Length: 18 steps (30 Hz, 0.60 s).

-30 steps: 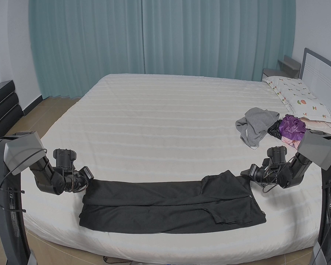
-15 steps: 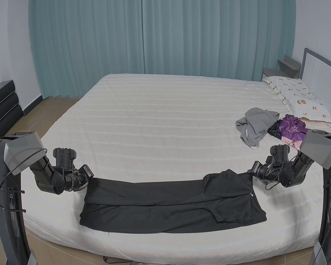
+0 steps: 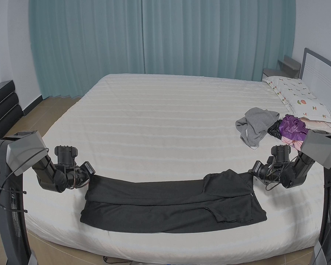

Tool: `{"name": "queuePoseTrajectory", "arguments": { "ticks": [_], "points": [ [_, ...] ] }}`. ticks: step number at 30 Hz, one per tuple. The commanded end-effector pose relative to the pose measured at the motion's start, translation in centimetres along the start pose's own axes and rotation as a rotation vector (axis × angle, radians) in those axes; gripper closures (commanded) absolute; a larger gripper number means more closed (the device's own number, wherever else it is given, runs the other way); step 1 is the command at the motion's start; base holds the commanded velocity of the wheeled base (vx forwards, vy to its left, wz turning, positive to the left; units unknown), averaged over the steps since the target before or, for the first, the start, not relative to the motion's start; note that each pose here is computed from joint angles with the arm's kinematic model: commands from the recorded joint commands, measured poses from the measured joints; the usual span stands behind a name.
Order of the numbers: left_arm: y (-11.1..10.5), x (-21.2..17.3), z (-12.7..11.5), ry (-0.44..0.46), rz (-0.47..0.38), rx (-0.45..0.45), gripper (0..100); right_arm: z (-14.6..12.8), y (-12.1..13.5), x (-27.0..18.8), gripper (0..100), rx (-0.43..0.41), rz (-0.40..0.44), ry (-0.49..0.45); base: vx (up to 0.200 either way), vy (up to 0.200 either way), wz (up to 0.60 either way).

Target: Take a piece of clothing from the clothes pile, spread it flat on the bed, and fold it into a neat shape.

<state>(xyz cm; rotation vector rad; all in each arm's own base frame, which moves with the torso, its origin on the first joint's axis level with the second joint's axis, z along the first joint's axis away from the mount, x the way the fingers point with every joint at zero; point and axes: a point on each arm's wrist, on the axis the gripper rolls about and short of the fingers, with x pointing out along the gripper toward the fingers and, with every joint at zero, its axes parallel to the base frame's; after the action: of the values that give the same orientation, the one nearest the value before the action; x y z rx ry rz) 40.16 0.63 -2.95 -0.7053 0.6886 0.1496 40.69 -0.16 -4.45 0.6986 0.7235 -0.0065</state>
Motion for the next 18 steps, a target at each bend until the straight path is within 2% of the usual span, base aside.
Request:
{"name": "queuePoseTrajectory", "arguments": {
  "ticks": [1,16,17,18],
  "points": [
    [-0.1,0.7,0.0,-0.004,-0.008,0.004,100,0.3,0.0,-0.6,100,0.005,-0.003,-0.007,0.0,0.0,0.0],
    [-0.7,2.3,0.2,-0.022,-0.029,0.015,100,0.3,-0.9,-1.3,100,0.024,-0.043,-0.012,0.0,0.0,0.0],
    [-0.7,2.3,0.2,-0.019,-0.027,0.013,0,0.2,-0.9,-1.3,100,0.025,-0.045,-0.01,0.0,0.0,0.0],
    [-0.7,2.2,0.2,-0.018,-0.026,0.013,0,0.2,-1.0,-1.4,100,0.025,-0.043,-0.007,0.0,0.0,0.0]
  ]
}}
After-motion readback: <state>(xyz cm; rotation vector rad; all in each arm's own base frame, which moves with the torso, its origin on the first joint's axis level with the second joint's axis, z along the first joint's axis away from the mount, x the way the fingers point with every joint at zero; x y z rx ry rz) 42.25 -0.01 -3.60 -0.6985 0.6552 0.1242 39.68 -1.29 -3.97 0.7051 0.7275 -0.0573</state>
